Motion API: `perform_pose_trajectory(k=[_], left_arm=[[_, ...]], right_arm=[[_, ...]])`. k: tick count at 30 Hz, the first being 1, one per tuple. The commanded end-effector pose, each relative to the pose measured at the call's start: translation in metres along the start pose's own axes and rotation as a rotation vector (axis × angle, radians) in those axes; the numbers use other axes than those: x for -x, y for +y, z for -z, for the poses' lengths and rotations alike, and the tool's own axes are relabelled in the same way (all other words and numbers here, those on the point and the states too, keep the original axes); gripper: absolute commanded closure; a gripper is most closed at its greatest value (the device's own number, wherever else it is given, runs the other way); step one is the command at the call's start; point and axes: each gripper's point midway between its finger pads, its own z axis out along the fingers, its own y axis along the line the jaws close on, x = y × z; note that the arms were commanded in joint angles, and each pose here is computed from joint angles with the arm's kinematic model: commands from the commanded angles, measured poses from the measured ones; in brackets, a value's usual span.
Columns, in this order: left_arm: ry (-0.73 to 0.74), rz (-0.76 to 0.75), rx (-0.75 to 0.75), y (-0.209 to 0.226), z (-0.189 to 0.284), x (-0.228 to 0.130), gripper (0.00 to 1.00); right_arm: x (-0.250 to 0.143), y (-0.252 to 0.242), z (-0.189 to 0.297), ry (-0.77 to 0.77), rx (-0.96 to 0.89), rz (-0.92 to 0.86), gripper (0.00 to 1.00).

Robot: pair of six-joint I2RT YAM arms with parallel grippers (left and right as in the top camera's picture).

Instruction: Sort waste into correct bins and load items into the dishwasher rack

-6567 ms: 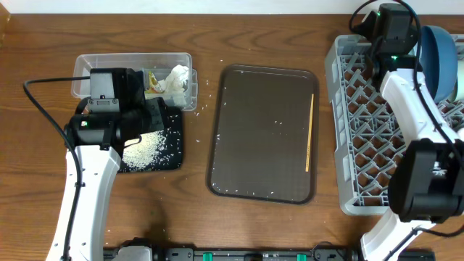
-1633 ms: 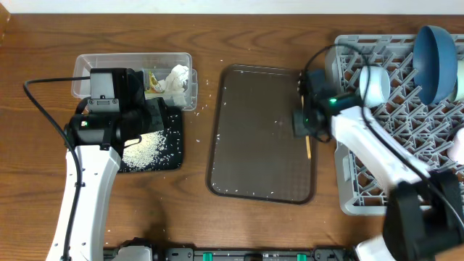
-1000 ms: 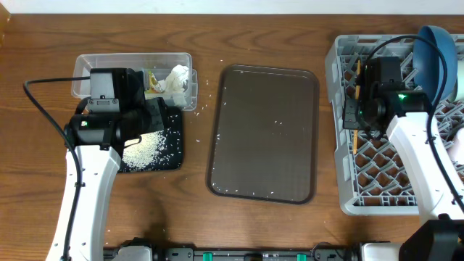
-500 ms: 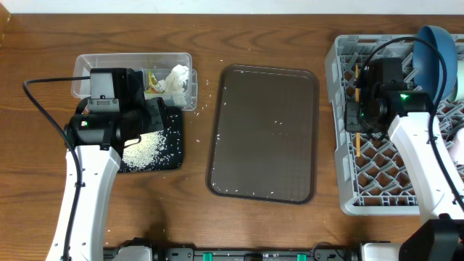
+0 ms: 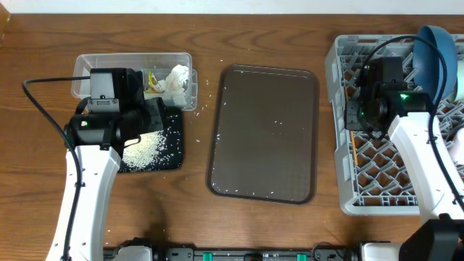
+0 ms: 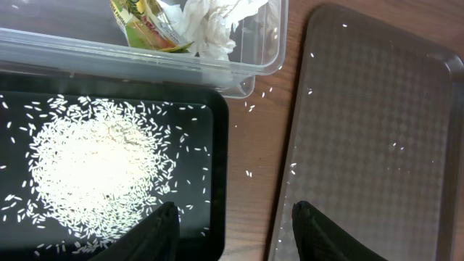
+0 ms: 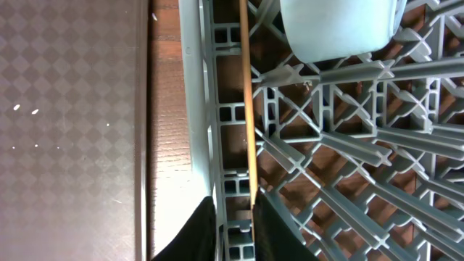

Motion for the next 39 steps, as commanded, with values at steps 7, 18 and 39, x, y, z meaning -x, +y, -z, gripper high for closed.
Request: perform_pose_trajectory(k=[7,18,39], left_arm=[[-0.005,0.008,0.011,0.002,0.001,0.002,0.41],[-0.003,-0.108,-0.049,-0.02,-0.001,-0.001,0.33],[0.022,-0.129,0.047,-0.001,0.04,-0.042,0.27]], right_arm=[[0.015,0.013,-0.001,-0.051,0.08,0.005,0.57],[0.085,0.052,0.021,-0.345,0.3,0.028,0.41],[0.046,-0.022,0.107,-0.489,0.099,-0.1,0.08]])
